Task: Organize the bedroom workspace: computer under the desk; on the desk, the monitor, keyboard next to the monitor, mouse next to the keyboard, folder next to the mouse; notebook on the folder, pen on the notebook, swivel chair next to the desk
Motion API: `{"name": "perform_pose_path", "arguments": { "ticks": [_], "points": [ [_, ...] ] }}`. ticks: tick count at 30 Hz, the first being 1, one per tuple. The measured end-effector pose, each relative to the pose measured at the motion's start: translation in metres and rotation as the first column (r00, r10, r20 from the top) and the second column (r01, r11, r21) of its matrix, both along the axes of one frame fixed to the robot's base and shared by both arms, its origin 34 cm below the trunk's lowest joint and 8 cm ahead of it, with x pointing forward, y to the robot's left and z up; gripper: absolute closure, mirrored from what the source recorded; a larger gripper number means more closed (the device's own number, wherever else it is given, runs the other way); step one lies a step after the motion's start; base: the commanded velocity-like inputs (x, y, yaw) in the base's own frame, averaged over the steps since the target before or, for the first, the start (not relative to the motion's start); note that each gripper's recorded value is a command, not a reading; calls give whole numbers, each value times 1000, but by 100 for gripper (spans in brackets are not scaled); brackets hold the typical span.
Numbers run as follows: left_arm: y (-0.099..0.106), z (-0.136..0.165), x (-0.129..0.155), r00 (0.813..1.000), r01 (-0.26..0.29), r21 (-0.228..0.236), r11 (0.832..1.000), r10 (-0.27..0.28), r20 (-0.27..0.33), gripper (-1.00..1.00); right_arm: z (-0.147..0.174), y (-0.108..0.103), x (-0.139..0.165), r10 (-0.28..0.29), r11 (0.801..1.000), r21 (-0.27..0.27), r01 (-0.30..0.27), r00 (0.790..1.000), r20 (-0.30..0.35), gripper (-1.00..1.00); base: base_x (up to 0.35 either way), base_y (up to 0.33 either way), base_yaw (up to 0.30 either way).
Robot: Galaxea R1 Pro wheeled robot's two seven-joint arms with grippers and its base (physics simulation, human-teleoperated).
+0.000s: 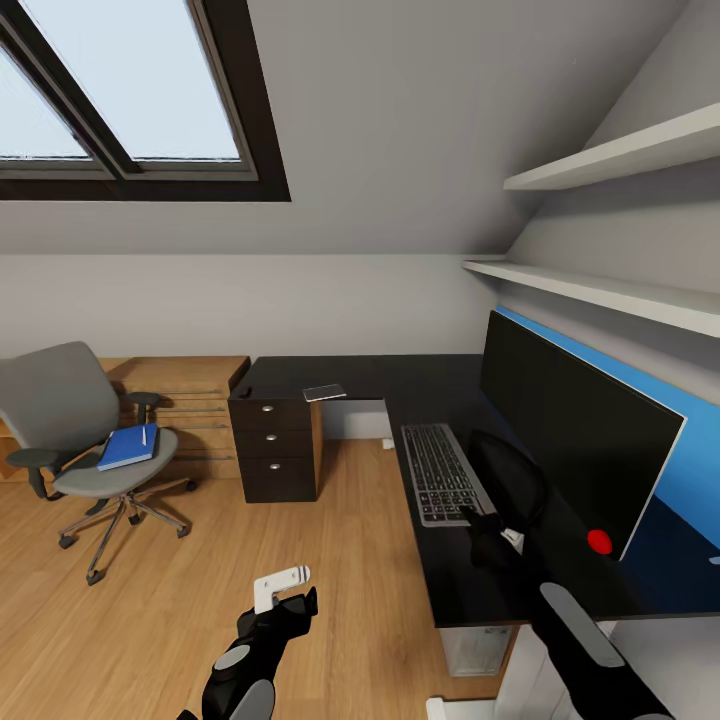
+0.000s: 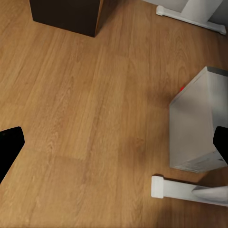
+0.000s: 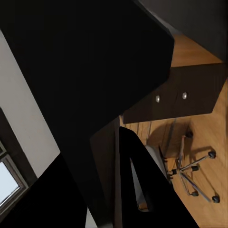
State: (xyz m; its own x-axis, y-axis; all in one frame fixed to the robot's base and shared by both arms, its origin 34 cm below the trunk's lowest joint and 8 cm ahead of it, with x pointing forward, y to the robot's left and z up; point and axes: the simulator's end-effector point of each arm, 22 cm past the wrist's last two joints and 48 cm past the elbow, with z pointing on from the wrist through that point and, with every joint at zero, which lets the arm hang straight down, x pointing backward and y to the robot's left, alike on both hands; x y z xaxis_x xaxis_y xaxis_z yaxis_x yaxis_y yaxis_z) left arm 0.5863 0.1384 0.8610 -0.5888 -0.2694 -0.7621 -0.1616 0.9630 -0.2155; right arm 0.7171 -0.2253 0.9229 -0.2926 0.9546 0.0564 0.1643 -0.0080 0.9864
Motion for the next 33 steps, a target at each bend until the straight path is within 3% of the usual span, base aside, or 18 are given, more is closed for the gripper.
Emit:
{"name": "perform_pose_path", "arguments": {
  "ticks": [21, 33],
  "points": [
    [0, 0, 0, 1000, -1, 0, 1000, 1, 0, -100, 4, -2, 1, -6, 1000, 10, 6, 1000, 20, 100, 0, 0, 0],
    [1, 0, 0, 1000, -2, 1, 1000, 2, 0, -100, 1, 0, 0, -3, 1000, 7, 2, 1000, 10, 100, 17, -89, 0]
  ]
}}
